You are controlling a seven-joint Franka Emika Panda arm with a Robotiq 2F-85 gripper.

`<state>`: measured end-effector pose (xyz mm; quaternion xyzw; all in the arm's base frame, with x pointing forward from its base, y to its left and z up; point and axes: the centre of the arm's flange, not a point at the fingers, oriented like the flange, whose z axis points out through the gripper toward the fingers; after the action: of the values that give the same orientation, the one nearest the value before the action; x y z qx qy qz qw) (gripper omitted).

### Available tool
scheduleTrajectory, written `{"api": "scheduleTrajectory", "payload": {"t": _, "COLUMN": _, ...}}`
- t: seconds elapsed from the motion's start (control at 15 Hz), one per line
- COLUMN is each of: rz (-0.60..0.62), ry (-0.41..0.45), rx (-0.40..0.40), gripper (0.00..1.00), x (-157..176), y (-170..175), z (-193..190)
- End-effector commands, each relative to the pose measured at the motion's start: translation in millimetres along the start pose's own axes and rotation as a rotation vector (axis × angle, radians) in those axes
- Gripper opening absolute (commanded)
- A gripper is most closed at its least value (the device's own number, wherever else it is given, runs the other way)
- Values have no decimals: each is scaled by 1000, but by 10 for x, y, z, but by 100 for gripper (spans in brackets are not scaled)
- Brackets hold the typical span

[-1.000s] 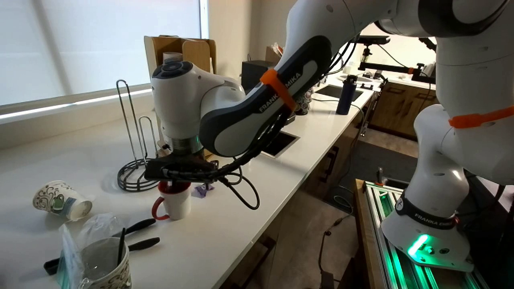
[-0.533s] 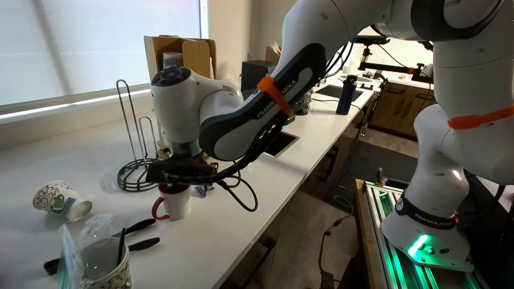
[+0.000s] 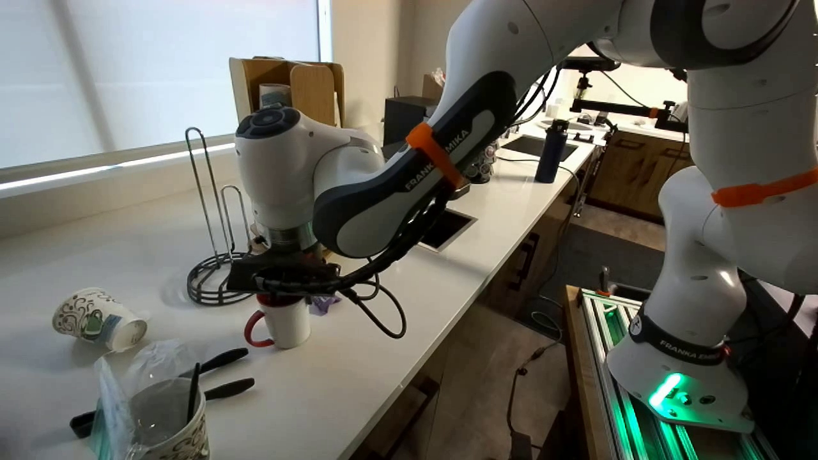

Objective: Move the cup to the right

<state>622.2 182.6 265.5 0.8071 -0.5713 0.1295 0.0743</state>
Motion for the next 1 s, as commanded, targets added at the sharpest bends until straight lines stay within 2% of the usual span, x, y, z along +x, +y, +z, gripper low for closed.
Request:
{"api": "scheduleTrajectory", "payload": {"t": 0.0, "rz": 6, "ry": 19, "rx": 9, "gripper": 3, "x": -36, "y": -11, "z": -26}}
{"api": "scheduleTrajectory", "payload": {"t": 0.27, "rz": -3, "ry": 13, "rx": 39, "gripper": 2, "x": 6, "y": 47, "z": -153}}
{"api": "scheduleTrajectory", "payload": {"t": 0.67, "rz": -7, "ry": 86, "rx": 120, "gripper": 2, "x": 266, "y": 316, "z": -475}}
{"api": "scheduleTrajectory", "payload": {"t": 0.93, "rz": 16, "ry": 114, "rx": 127, "gripper": 2, "x": 482, "y": 565, "z": -592}}
